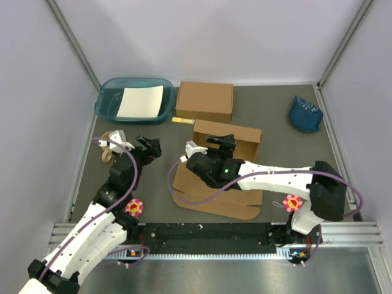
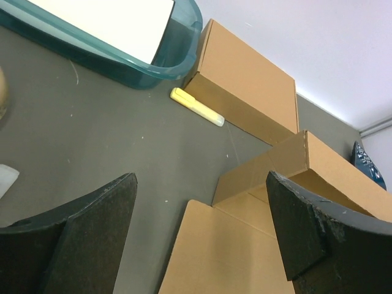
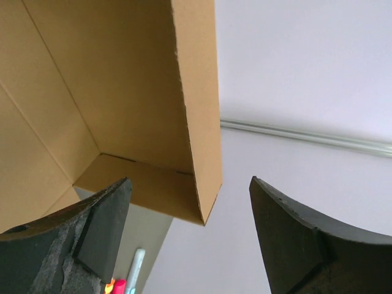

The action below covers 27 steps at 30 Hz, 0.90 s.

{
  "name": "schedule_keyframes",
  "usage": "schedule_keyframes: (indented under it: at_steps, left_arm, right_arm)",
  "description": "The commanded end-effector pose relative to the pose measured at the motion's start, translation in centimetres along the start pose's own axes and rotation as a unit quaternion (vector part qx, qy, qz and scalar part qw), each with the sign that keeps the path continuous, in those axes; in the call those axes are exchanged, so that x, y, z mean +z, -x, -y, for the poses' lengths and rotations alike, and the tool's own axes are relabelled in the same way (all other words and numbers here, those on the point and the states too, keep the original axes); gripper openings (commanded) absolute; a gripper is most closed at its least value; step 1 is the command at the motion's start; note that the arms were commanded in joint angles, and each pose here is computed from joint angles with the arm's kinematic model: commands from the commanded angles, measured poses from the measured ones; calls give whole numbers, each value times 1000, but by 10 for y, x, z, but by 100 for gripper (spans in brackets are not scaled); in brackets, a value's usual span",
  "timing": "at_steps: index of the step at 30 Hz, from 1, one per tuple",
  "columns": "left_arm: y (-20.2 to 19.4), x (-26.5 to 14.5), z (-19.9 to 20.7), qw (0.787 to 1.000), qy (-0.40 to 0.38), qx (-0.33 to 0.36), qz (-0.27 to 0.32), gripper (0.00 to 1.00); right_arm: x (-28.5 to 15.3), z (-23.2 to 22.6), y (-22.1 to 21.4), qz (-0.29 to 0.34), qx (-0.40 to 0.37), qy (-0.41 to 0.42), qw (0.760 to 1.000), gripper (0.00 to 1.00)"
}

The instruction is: Fold the paper box

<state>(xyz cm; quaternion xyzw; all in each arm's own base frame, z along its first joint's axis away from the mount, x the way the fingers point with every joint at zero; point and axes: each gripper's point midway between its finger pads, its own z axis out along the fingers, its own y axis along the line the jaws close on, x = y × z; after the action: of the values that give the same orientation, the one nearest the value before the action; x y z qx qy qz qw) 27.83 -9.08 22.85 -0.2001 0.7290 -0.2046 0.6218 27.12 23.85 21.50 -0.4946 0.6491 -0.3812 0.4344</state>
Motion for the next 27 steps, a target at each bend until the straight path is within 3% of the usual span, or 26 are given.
schedule_keyframes:
  at_steps: [1, 8, 12, 17, 23, 27]
  left_arm:
    - [10, -5, -11, 999, 22, -25, 28, 92]
    - [15, -7, -7, 999, 19, -29, 30, 93]
    - [15, -7, -8, 999, 21, -30, 31, 93]
    - [22, -10, -6, 999, 17, -33, 37, 93]
    - [55, -22, 7, 997, 5, -37, 71, 94]
    - [85, -33, 20, 994, -11, -42, 100, 95]
  right_arm:
    - [19, 6, 6, -11, 0, -14, 1000, 77]
    - [49, 6, 4, -36, -4, -22, 999, 64]
    - [58, 3, 3, -46, -9, -21, 999, 41]
    - [65, 0, 2, -58, -18, -24, 998, 26]
    - [68, 21, -5, -77, -9, -52, 996, 9]
    - [59, 59, -7, -73, 33, -78, 994, 0]
